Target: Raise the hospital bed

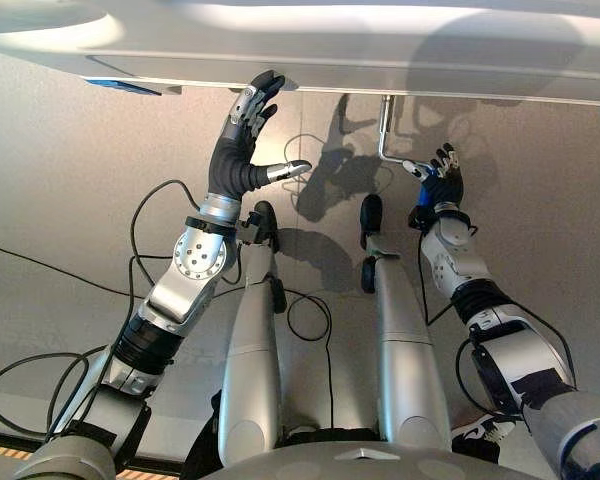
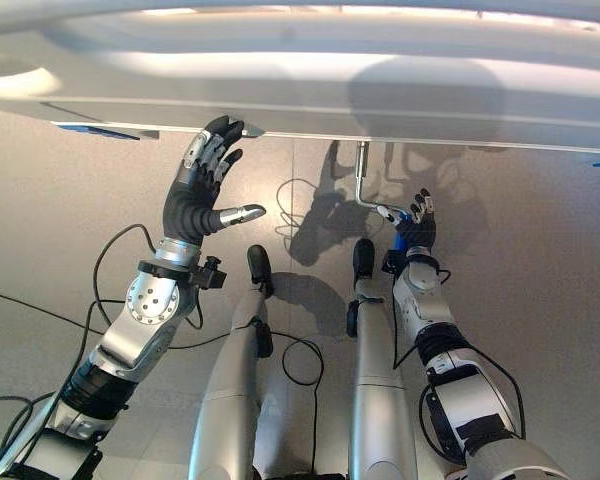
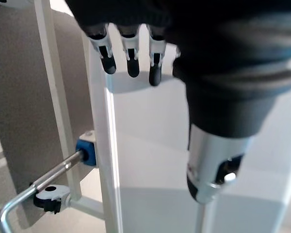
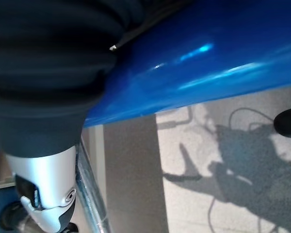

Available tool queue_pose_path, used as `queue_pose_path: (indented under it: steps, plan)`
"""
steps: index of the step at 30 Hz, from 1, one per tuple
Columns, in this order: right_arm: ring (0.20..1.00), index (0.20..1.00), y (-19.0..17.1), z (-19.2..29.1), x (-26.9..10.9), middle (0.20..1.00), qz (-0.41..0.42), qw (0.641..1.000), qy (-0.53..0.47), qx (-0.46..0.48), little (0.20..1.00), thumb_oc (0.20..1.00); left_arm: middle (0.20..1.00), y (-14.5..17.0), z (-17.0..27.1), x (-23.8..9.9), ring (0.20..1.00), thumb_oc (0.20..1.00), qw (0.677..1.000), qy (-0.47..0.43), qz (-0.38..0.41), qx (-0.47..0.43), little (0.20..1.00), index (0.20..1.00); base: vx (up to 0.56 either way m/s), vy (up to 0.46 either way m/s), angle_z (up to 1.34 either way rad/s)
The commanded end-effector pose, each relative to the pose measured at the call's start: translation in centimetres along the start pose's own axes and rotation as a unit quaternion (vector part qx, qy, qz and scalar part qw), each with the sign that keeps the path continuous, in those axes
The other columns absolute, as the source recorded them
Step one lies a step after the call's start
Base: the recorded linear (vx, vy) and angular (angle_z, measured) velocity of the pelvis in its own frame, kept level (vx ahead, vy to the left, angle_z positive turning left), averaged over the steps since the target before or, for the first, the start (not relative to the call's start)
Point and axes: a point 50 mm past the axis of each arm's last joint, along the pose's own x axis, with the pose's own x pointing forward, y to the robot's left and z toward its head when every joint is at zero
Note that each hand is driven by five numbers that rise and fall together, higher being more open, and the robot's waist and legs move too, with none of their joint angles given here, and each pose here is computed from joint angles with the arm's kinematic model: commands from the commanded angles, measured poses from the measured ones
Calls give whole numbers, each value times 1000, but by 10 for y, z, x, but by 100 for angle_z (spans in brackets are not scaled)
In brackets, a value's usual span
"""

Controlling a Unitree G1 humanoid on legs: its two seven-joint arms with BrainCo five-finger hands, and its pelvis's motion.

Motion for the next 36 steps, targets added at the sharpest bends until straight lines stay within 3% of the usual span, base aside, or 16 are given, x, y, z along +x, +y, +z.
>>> queue_pose_path:
  steps: [1, 22, 33, 36]
  plan:
    - [1000, 1000, -14, -13, 4, 1000, -26, 998, 53, 4, 1000, 1000, 1000, -10, 43, 7, 1000, 1000, 993, -112, -27, -7, 1000, 1000, 0, 0, 0]
    - [1000, 1000, -68, -32, 13, 1000, -60, 968, 206, -128, 1000, 1000, 1000, -22, 51, 20, 1000, 1000, 990, -125, -57, -33, 1000, 1000, 0, 0, 0]
    - [1000, 1000, -68, -36, 10, 1000, -37, 966, 207, -147, 1000, 1000, 1000, -22, 49, 22, 1000, 1000, 990, -121, -57, -38, 1000, 1000, 0, 0, 0]
    - [1000, 1000, -47, -29, 12, 1000, 1, 978, 153, -141, 1000, 1000, 1000, -16, 51, 20, 1000, 1000, 991, -126, -42, -22, 1000, 1000, 0, 0, 0]
